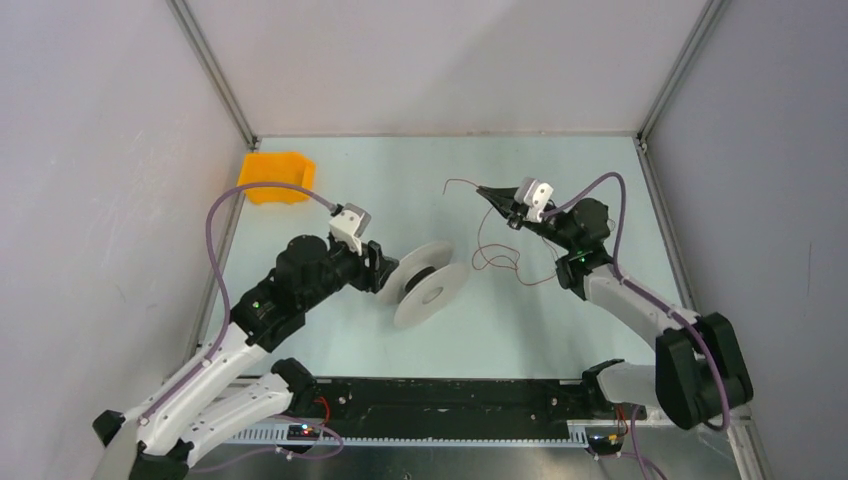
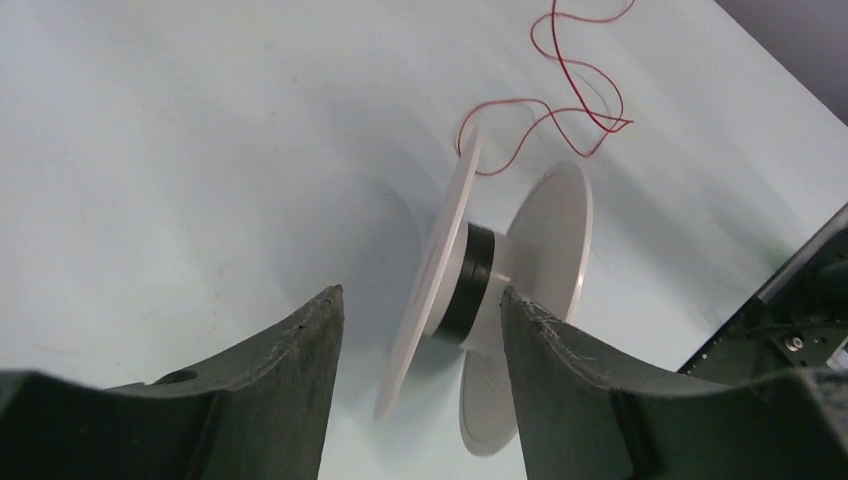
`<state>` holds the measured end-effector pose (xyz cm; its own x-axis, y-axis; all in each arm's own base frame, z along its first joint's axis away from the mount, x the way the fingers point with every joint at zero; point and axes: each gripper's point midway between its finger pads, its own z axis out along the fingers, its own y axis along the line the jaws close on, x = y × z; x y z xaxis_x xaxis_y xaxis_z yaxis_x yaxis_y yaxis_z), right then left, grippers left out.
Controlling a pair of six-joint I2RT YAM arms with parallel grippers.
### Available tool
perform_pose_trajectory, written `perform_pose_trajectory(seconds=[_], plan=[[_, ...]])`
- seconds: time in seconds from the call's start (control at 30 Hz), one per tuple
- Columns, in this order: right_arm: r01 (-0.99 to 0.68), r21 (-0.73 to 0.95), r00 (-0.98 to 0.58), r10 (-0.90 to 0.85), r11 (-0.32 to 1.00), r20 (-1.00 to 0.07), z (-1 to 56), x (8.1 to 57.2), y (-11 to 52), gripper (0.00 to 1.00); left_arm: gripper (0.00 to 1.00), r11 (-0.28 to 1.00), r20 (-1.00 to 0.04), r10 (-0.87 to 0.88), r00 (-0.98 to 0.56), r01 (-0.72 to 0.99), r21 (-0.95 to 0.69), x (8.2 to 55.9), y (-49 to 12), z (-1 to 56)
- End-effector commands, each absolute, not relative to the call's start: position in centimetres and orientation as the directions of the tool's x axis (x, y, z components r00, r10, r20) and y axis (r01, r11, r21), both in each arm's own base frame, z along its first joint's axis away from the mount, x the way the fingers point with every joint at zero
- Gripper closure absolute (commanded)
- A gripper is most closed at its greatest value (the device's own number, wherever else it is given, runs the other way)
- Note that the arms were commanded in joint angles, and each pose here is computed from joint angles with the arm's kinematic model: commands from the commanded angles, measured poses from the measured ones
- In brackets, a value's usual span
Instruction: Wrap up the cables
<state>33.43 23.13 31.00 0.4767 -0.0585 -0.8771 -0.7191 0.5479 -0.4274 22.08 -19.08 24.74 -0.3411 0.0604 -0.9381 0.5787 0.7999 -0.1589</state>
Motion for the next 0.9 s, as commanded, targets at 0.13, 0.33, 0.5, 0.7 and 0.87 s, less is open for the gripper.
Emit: perform_pose_trajectory(seconds=[0.13,0.33,0.5,0.7,0.87], plan=[[-0.699,-0.675,0.712,0.142,0.236,-0.688,33.2,29.1,27.7,1.00,0.37,0.768,-0.889,-0.032,-0.456,0.559,-0.314,21.1,-19.4,23.0],[-0.727,-0.684,0.676,0.234,0.061,-0.699,31.7,25.6,30.3,1.00,0.39,0.766,-0.863,-0.055,-0.501,0.534,-0.359,21.1,-19.6,21.9],[-0.748,-0.663,0.638,0.232,-0.041,-0.734,29.9,24.3,31.2,1.00,0.43,0.782,-0.842,-0.051,-0.537,0.503,-0.368,21.6,-19.6,20.4],[-0.764,-0.637,0.614,0.188,-0.103,-0.767,28.0,23.6,31.5,1.00,0.47,0.783,-0.832,-0.046,-0.553,0.497,-0.375,21.9,-19.9,19.6],[-0.765,-0.639,0.631,0.098,-0.086,-0.769,25.9,25.0,31.5,1.00,0.46,0.792,-0.831,-0.075,-0.551,0.473,-0.385,22.6,-19.5,19.7]])
